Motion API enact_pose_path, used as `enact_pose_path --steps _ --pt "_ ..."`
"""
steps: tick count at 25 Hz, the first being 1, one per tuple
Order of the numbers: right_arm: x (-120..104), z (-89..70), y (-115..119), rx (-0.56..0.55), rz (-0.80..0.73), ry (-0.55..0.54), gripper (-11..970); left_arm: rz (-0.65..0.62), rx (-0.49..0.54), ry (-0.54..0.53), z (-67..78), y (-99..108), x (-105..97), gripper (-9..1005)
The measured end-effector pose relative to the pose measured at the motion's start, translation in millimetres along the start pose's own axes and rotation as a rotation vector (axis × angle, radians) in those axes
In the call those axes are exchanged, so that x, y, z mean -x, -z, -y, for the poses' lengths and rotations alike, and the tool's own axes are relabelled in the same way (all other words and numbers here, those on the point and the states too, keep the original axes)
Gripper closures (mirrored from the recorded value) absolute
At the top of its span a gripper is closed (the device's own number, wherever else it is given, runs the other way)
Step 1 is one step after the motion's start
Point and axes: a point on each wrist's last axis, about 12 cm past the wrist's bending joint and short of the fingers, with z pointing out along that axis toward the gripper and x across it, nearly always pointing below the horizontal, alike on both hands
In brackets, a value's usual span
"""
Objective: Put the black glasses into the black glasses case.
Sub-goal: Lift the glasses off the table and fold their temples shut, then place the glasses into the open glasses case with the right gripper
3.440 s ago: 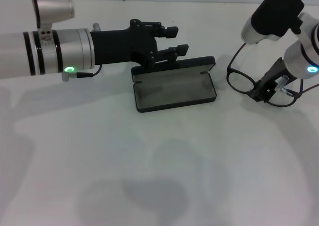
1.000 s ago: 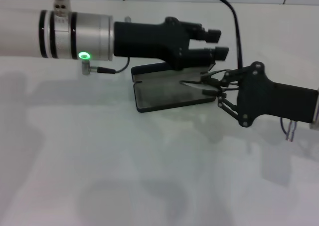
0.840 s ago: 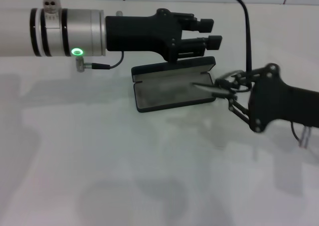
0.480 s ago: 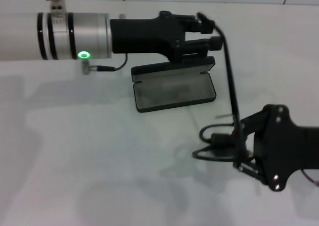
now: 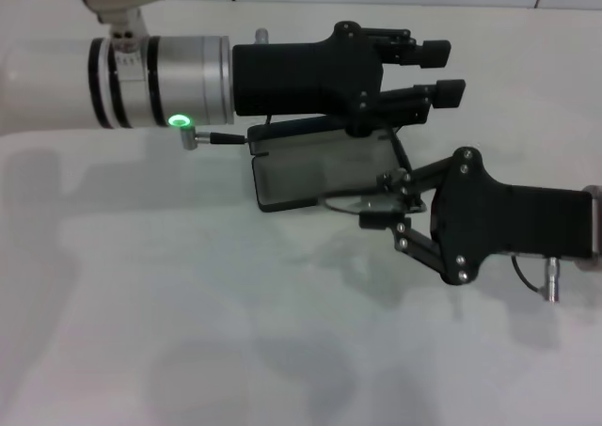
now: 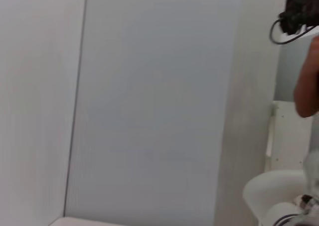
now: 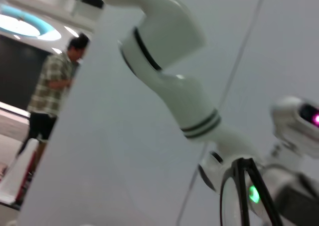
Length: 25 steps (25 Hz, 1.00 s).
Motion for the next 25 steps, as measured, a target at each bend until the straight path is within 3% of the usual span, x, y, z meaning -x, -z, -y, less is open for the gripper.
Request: enact_pose_path --steps 7,19,22,25 --pt "-2 1.2 7 -0.068 -0.007 -0.01 852 0.02 -0.018 -0.018 4.8 3 -2 526" --pt "-3 5.2 8 -0.093 -0.023 -0.013 852 -0.017 -0.033 -0.027 3.5 2 -1 526" --pt "-5 5.8 11 -0.1 -0.049 -0.011 852 0.01 0.014 -0.03 0.3 9 0 526" --pt "-10 9.8 14 -0.134 -0.11 0.005 852 0.065 0.136 -0.036 -5.9 27 -1 526"
